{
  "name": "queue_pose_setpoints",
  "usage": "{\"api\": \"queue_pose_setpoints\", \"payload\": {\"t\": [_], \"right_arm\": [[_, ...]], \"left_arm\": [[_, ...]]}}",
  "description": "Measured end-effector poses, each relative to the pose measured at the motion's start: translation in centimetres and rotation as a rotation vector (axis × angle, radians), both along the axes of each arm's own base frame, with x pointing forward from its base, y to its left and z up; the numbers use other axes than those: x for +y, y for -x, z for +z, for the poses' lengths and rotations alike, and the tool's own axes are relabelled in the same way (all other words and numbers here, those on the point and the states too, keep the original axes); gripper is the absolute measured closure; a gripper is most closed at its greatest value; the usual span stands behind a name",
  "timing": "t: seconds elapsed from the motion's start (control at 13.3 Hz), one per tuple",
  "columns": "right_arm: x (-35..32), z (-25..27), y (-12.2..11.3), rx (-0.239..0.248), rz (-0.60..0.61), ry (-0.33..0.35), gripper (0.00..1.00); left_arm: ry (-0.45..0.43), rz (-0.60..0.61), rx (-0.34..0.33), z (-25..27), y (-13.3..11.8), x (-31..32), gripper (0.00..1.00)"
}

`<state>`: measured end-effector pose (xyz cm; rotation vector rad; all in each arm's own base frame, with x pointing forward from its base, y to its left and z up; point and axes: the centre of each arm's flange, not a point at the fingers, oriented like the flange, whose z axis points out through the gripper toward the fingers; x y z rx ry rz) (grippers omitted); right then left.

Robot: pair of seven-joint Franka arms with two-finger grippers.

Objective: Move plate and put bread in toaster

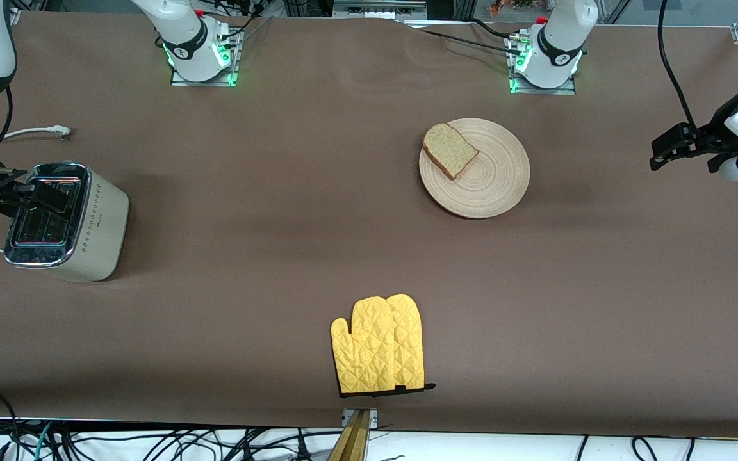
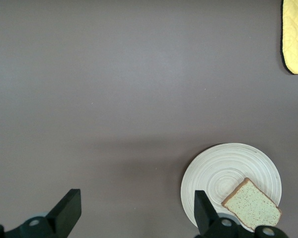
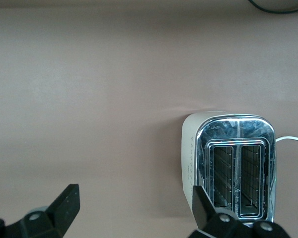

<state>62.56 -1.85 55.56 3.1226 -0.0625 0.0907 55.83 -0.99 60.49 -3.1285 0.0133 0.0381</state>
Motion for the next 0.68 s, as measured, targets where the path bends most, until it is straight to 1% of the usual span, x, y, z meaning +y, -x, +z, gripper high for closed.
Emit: {"api": "queue_pose_setpoints", "payload": {"t": [0.15, 0.45, 0.6, 0.68], "right_arm": [[0.0, -0.1, 0.0, 0.002, 0.000, 0.000, 0.00], [0.0, -0.2, -0.1, 0.002, 0.000, 0.000, 0.00], [0.0, -0.2, -0.1, 0.003, 0.000, 0.000, 0.00], [0.0, -0.2, -0.1, 0.003, 0.000, 0.000, 0.00]], "left_arm": [[0.000, 0.000, 0.021, -0.4, 0.0, 0.0, 0.00], [-0.001, 0.012, 0.107, -4.3, -1.3, 0.7, 0.00], [-0.001, 0.015, 0.155, -5.9, -1.6, 0.8, 0.00], [-0.001, 0.015, 0.168, -6.4, -1.8, 0.8, 0.00]]}}
